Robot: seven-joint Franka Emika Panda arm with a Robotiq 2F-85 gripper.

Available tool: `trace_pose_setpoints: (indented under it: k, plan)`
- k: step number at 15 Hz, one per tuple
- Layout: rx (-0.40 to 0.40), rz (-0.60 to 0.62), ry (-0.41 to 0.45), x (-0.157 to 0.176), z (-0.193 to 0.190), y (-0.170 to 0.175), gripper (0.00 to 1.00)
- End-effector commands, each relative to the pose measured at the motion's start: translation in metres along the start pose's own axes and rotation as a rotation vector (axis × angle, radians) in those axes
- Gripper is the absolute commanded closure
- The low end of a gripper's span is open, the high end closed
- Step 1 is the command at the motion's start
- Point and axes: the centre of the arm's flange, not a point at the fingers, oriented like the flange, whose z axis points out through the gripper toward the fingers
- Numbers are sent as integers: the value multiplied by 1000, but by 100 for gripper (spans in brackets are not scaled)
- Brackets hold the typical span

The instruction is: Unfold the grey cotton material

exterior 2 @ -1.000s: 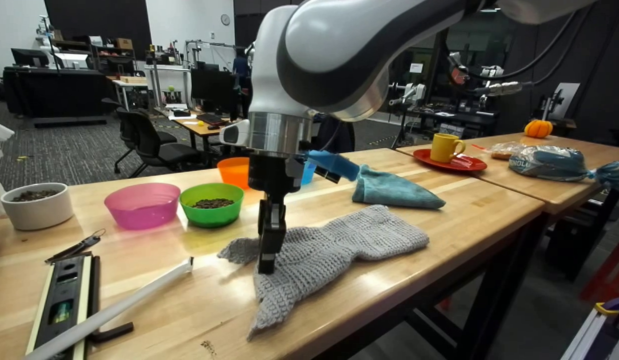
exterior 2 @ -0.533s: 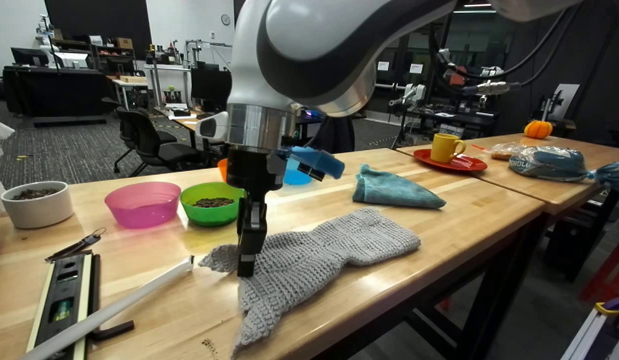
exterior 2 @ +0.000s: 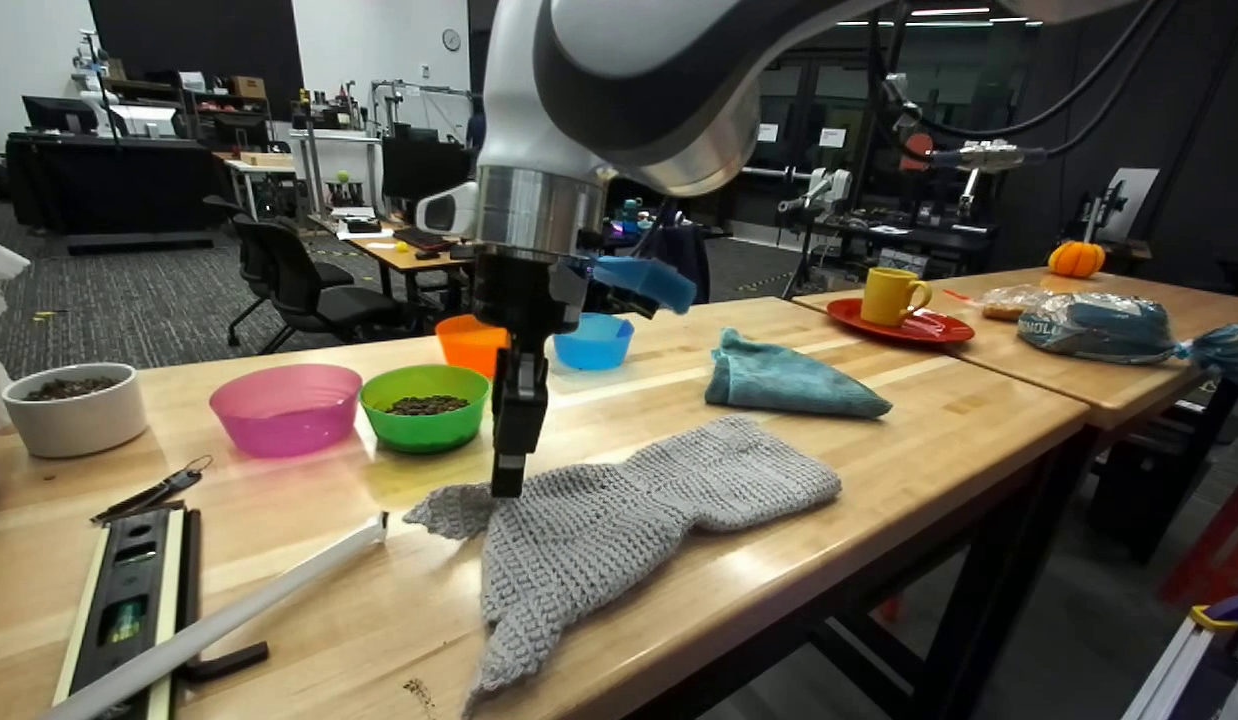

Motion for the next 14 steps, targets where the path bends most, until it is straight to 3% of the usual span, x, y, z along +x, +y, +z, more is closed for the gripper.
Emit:
trace_pose_setpoints:
  k: [1, 9, 14]
  plan:
    - [-39, 41, -21, -35, -28, 3, 56]
    - [-67, 242, -65, -114, -59, 34, 2]
    - [-84, 343, -80, -146, -68, 26, 0]
